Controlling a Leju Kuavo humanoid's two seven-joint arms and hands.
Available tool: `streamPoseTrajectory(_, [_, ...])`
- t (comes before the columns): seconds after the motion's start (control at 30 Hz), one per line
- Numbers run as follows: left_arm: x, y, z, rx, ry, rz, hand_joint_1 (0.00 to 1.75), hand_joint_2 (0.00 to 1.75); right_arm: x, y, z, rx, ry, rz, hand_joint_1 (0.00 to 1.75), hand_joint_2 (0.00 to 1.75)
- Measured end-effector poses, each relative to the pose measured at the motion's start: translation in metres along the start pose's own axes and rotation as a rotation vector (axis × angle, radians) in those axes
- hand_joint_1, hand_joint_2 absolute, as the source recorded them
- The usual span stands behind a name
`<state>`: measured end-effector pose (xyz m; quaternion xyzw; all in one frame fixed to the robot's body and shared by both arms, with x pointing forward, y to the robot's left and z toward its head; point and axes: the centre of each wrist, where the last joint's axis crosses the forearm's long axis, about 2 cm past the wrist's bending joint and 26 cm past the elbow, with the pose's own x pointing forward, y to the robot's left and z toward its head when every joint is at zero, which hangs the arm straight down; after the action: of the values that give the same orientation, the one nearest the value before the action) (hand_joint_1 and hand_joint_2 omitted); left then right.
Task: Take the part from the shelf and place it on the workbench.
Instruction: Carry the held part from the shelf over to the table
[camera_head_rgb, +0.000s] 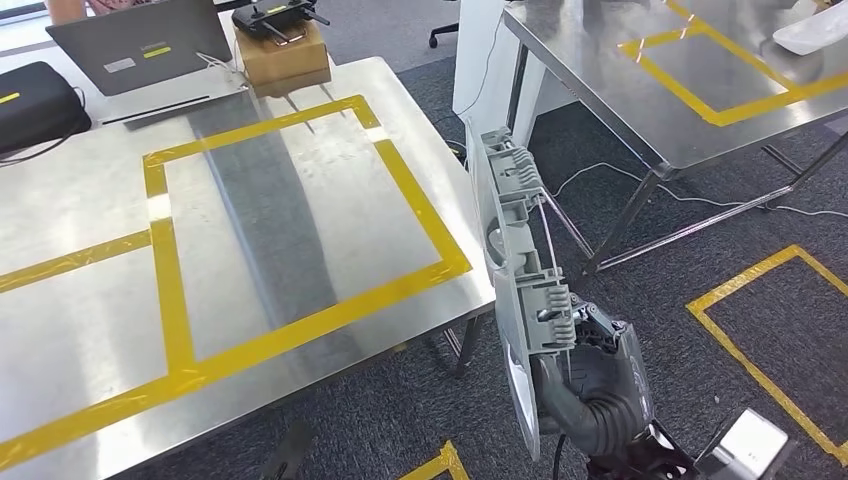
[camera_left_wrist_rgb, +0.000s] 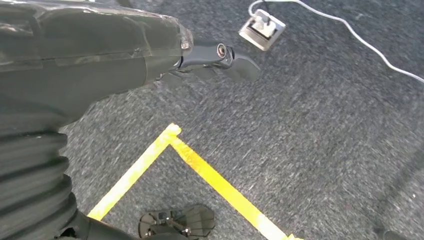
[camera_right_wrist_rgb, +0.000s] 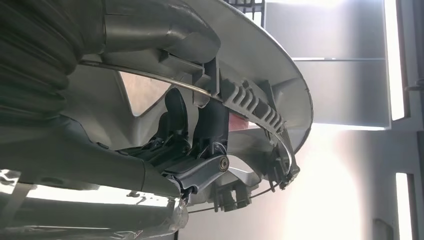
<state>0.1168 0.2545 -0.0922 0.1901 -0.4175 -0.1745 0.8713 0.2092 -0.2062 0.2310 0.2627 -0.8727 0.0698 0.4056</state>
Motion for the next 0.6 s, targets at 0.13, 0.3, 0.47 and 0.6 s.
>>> streamPoseTrajectory(0.13, [-0.0013, 0.0002, 0.0006, 0.002, 0.004, -0.003, 0.0, 1.75, 0.0, -0.0004, -0.0012, 0.002, -0.002, 0.0, 1.75, 1.75])
streamPoseTrajectory(0.3, [-0.0013, 0.0014, -0.0002, 0.007, 0.006, -0.007, 0.0, 1.75, -0.0018, -0.0013, -0.0012, 0.002, 0.006, 0.001, 1.75, 1.75])
streamPoseTrajectory(0.47, [-0.0017, 0.0017, -0.0002, 0.009, 0.01, -0.009, 0.0, 1.75, -0.0039, -0.0021, -0.0004, -0.004, 0.016, -0.002, 1.75, 1.75])
streamPoseTrajectory(0.6, [-0.0004, 0.0021, -0.0013, 0.012, 0.007, -0.01, 0.0, 1.75, -0.0042, -0.002, 0.0007, -0.007, 0.02, -0.006, 1.75, 1.75])
